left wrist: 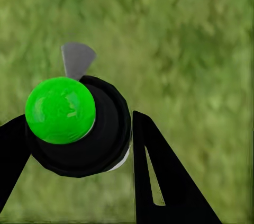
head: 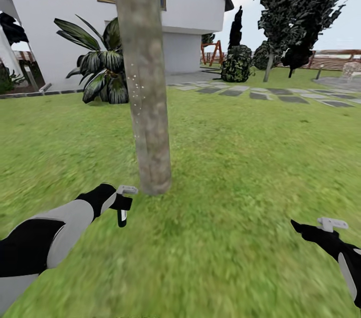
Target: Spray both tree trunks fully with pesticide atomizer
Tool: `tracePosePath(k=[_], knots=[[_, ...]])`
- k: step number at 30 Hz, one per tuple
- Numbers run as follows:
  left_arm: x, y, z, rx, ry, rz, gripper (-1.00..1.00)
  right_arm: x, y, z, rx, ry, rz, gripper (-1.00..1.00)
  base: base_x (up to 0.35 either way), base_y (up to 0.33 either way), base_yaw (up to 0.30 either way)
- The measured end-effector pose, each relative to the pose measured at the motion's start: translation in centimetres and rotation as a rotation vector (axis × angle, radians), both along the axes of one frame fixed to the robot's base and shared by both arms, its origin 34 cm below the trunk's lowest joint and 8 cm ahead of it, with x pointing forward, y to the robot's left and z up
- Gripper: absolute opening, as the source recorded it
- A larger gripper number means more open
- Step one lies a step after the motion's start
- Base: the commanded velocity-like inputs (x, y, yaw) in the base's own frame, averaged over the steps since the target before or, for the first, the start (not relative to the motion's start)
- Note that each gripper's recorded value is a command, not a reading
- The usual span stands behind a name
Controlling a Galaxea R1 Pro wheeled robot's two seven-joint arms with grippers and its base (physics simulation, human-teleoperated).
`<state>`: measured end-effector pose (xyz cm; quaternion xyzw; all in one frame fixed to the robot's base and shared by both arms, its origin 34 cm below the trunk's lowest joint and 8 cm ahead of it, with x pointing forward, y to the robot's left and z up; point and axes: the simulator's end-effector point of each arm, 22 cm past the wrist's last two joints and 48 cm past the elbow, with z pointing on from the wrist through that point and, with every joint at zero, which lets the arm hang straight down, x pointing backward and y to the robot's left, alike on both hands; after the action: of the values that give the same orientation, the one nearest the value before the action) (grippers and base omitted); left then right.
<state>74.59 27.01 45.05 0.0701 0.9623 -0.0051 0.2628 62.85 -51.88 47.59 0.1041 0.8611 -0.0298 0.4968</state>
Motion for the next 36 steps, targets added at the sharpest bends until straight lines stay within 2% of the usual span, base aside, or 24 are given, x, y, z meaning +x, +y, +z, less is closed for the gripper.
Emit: tracePosePath(k=[5,14,18,25,28,32,36], knots=[[-1.4,-0.5,-1.7,-0.004,0.028,-0.004,-1.0,0.0,0.0,0.1,0.003,-0.003,0.001,1.0,0.001,-0.32,0.27],[-1.3,-0.5,-1.6,-0.005,0.027,-0.002,-1.0,0.0,0.0,0.0,0.001,0.0,0.001,1.0,0.027,-0.322,0.105],[0.3,-0.9,0.4,-0.007,-0.014,-0.006,-1.0,0.0,0.0,0.0,0.001,-0.001,0.0,1.0,0.119,-0.329,0.003],[2.8,-1.5,7.4,0.002,-0.016,0.005,-1.0,0.0,0.0,0.0,0.001,-0.001,0.0,1.0,0.052,-0.104,0.0],[3.1,-1.3,8.7,0.007,-0.019,0.01,-1.0,0.0,0.0,0.0,0.001,-0.001,0.001,1.0,0.002,-0.004,0.0],[2.6,-1.0,9.2,0.009,0.021,0.023,-1.0,0.0,0.0,0.0,0.001,-0.001,0.002,1.0,0.0,0.0,0.0],[3.3,-1.3,11.1,0.01,-0.008,0.02,-1.0,0.0,0.0,0.0,0.001,-0.001,0.002,1.0,0.0,0.0,0.0]])
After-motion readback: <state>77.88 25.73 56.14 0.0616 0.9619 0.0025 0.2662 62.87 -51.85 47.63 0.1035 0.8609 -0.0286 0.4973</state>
